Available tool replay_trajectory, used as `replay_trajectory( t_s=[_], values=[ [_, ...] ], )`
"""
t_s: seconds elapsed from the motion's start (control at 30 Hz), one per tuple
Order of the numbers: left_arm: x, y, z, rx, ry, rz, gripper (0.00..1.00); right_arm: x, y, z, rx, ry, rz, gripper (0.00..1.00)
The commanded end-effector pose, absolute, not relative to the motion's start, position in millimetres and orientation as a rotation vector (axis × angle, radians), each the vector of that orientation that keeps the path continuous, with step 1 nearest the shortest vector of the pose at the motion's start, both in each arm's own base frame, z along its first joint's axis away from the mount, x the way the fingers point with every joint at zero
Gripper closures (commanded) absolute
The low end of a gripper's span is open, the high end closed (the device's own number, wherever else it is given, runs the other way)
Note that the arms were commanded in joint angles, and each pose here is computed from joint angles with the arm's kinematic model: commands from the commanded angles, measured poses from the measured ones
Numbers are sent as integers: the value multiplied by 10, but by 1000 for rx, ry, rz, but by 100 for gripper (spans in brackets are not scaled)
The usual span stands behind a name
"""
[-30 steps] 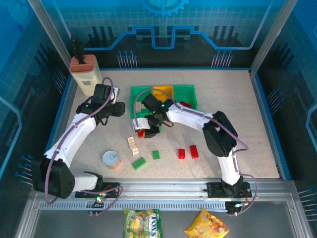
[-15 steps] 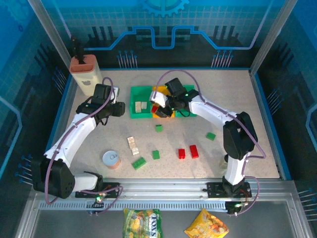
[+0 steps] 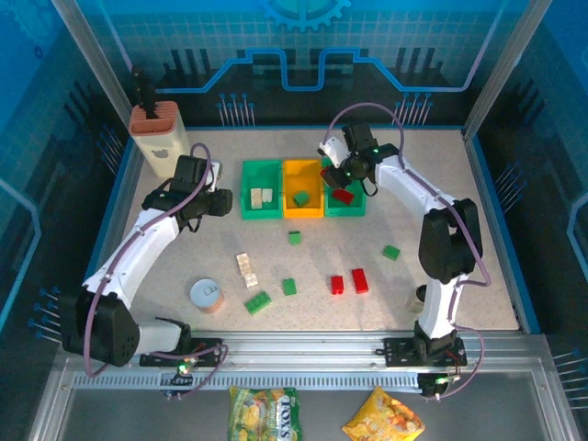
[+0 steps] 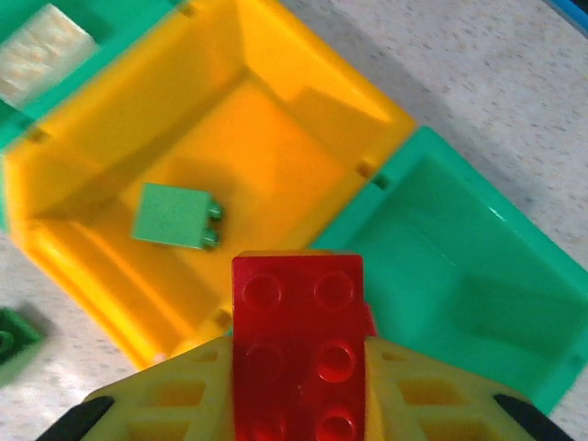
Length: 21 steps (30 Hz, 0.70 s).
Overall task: Sort the legos into containers by color
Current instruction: Place the lego in the container.
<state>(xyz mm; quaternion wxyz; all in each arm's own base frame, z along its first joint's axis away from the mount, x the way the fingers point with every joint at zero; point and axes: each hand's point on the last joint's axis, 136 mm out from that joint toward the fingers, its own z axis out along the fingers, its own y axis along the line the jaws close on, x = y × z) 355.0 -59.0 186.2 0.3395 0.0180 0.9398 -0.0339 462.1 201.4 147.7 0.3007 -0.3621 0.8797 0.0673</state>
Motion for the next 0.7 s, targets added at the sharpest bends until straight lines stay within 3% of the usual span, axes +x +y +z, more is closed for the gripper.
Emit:
replay_trajectory(
  t_s=[0.0,0.4,0.67],
  values=[
    [3569,-591,1846,73,2455,-96,47,4659,1776,1224,-1082,2394,14,69],
    [3569,-594,1846,74,2457,-103,47,5029,1578,895,-1270,2335,-218,69],
    [3572,-606,1853,73,2455,-113,47,5145,1652,701,-1361,2305,-198,67]
  ],
)
